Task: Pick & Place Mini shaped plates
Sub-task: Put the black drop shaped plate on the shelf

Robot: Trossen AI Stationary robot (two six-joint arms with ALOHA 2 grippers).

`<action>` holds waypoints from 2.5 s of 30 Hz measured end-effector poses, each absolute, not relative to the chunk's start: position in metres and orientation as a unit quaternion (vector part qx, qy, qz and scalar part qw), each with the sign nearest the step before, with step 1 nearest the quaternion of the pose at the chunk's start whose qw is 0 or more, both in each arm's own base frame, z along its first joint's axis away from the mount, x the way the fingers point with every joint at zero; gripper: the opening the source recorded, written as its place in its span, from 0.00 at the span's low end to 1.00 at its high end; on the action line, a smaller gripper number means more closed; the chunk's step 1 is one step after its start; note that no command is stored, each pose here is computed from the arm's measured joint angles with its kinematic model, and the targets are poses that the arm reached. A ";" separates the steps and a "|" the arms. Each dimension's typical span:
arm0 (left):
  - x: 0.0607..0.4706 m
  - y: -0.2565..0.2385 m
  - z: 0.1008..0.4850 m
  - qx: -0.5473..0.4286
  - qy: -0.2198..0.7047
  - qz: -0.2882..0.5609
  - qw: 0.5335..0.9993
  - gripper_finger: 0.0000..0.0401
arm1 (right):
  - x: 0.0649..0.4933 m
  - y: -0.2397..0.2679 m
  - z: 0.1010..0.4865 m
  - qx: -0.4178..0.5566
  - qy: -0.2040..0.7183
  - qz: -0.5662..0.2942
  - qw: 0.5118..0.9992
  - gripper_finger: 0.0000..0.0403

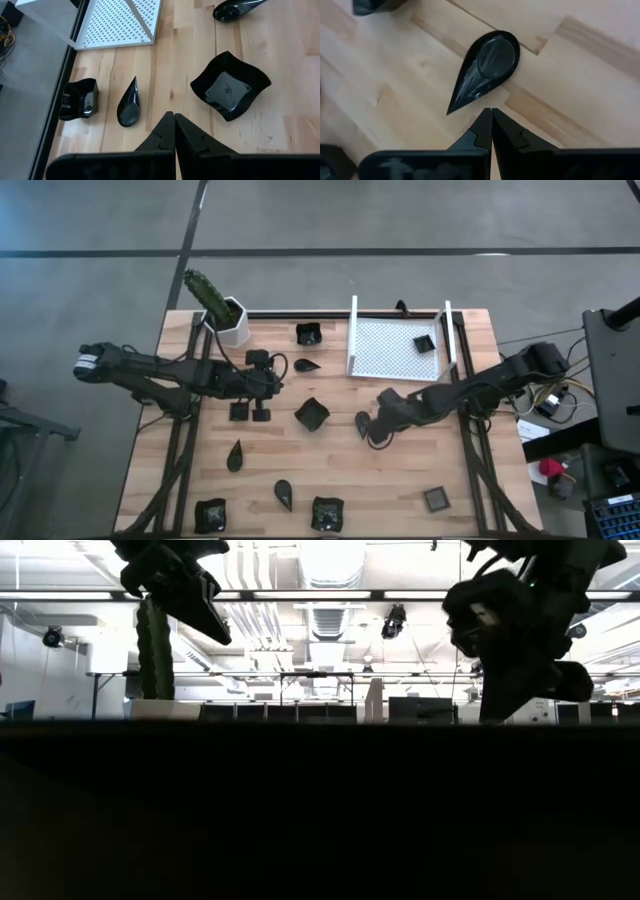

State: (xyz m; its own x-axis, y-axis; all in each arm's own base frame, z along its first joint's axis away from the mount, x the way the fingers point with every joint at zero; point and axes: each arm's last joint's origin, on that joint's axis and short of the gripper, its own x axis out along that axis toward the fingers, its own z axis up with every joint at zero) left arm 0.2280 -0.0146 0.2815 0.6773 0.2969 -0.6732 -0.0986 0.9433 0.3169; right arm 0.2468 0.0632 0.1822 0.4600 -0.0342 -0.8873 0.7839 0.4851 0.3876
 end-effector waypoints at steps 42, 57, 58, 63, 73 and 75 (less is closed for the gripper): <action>0.228 -0.015 0.281 0.145 0.391 0.102 0.903 0.00 | 0.278 0.056 0.131 0.500 0.406 -0.393 0.656 0.16; 0.228 -0.015 0.281 0.146 0.391 0.102 0.903 0.00 | 0.267 0.051 0.159 0.498 0.359 -0.407 0.677 0.02; 0.228 -0.015 0.281 0.146 0.391 0.102 0.903 0.00 | 0.264 0.049 0.163 0.495 0.354 -0.415 0.676 0.02; 0.228 -0.015 0.281 0.146 0.391 0.102 0.903 0.00 | 0.241 0.031 0.187 0.484 0.323 -0.469 0.664 0.02; 0.228 -0.015 0.281 0.145 0.391 0.102 0.903 0.00 | 0.215 -0.039 0.218 0.459 0.277 -0.531 0.657 0.02; 0.228 -0.015 0.281 0.145 0.391 0.102 0.903 0.00 | 0.210 -0.055 0.220 0.451 0.273 -0.545 0.652 0.02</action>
